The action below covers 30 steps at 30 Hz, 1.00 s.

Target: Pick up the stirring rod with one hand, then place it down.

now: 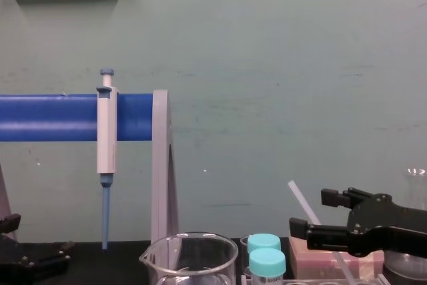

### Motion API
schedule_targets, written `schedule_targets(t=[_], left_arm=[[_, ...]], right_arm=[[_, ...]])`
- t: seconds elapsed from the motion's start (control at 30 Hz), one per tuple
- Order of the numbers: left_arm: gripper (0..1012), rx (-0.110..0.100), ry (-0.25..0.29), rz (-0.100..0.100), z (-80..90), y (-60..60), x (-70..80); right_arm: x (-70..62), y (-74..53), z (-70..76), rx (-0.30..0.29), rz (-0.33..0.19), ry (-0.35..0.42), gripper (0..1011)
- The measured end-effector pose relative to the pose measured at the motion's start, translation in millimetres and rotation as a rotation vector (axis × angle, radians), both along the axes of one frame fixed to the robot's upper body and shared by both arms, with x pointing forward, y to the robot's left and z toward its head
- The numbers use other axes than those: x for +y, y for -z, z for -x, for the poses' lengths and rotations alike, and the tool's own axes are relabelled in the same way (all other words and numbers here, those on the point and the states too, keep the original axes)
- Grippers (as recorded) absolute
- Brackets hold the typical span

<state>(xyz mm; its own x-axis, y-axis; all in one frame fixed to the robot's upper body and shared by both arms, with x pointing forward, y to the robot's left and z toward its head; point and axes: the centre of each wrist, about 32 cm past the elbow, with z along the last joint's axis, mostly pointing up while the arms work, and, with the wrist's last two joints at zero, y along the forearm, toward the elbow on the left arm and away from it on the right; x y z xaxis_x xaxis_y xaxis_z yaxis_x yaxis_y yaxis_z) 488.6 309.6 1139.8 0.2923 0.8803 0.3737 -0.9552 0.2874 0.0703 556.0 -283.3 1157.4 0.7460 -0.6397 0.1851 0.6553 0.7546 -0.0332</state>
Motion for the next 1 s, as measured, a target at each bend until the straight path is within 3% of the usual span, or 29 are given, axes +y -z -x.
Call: schedule_targets(t=[0.9,1.0], left_arm=[[1000,0.000,0.000,0.000,0.0,0.0,0.0],[1000,0.000,0.000,0.000,0.0,0.0,0.0]], right_arm=[[-0.4,0.6,-1.7,0.018,0.006,0.014,1003],[-0.4,0.7,-1.6,0.018,0.006,0.013,947]])
